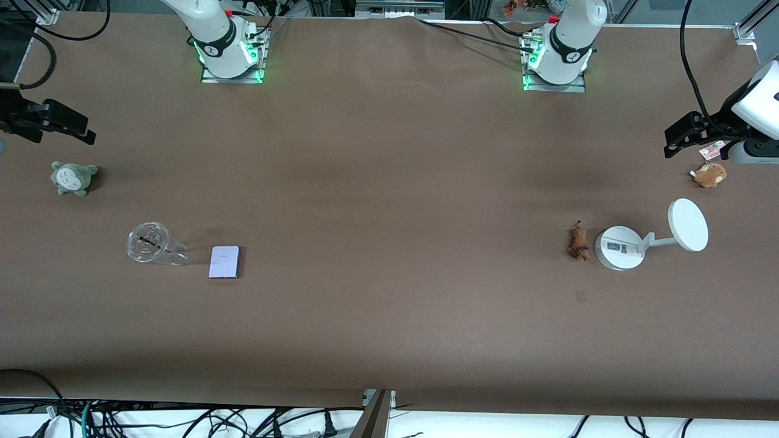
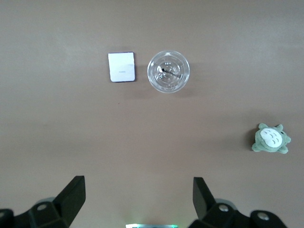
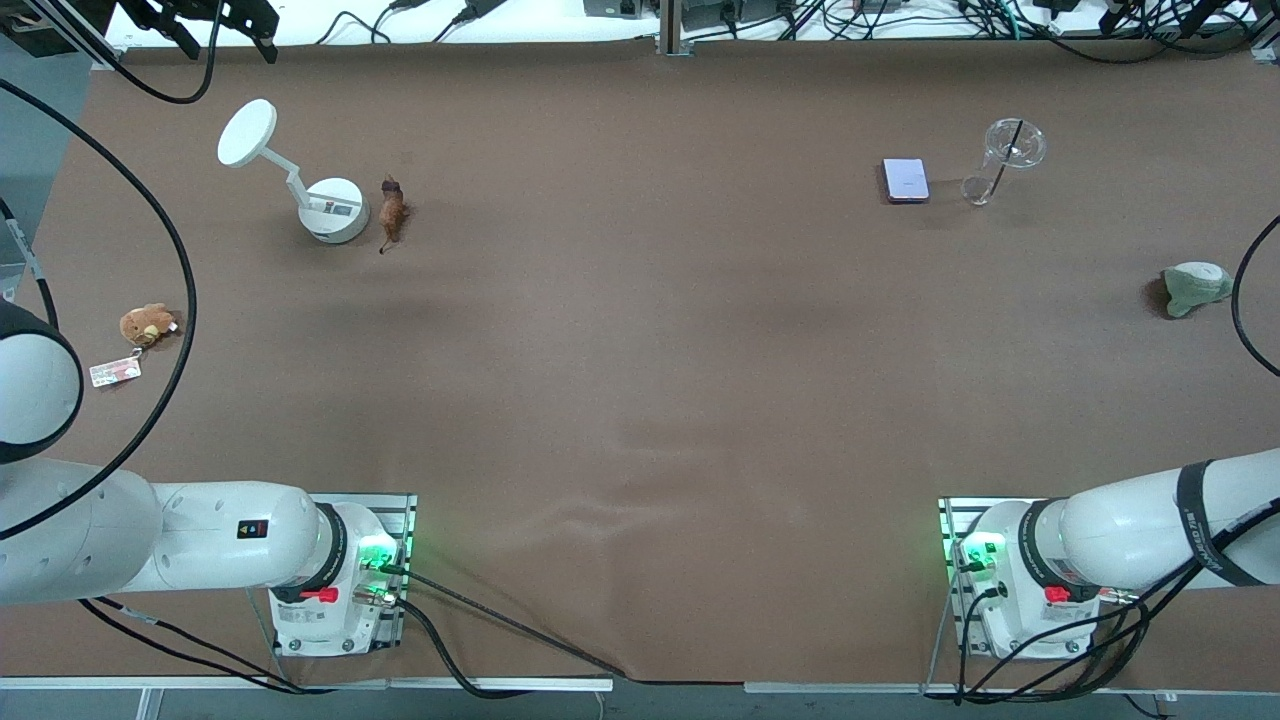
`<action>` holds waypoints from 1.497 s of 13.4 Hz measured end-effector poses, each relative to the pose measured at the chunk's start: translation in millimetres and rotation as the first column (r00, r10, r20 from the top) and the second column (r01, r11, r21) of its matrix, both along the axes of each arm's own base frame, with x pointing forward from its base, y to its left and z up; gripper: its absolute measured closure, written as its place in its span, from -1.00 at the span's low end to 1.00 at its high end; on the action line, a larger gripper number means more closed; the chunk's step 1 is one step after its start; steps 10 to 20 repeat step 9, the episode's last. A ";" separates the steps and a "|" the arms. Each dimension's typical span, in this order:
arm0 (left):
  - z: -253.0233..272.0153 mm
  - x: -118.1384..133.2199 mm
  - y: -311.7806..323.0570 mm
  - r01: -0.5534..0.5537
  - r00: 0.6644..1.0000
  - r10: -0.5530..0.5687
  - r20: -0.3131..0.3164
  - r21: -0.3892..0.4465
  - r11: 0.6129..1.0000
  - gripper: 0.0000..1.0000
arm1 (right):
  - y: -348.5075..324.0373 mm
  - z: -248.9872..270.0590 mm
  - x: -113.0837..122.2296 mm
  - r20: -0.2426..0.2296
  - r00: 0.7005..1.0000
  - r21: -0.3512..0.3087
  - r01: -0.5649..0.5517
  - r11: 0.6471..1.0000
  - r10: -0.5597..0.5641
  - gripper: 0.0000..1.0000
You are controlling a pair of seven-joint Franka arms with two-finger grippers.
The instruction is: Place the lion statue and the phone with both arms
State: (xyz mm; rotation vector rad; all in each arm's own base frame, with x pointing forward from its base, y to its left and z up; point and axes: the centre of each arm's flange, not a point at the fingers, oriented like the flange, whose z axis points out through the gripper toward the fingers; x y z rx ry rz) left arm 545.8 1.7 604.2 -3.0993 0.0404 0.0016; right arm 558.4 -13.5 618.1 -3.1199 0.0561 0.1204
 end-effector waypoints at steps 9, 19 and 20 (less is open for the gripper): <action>-0.1 -0.1 0.0 0.000 1.000 0.000 -0.001 0.000 1.000 -1.00 | 1.6 -10.4 7.4 -0.017 1.000 -0.010 -0.003 1.000 0.003 -1.00; -0.1 -0.1 0.0 0.000 1.000 0.000 -0.001 0.000 1.000 -1.00 | 1.6 -10.4 7.4 -0.017 1.000 -0.010 -0.003 1.000 0.003 -1.00; -0.1 -0.1 0.0 0.000 1.000 0.000 -0.001 0.000 1.000 -1.00 | 1.6 -10.4 7.4 -0.017 1.000 -0.010 -0.003 1.000 0.003 -1.00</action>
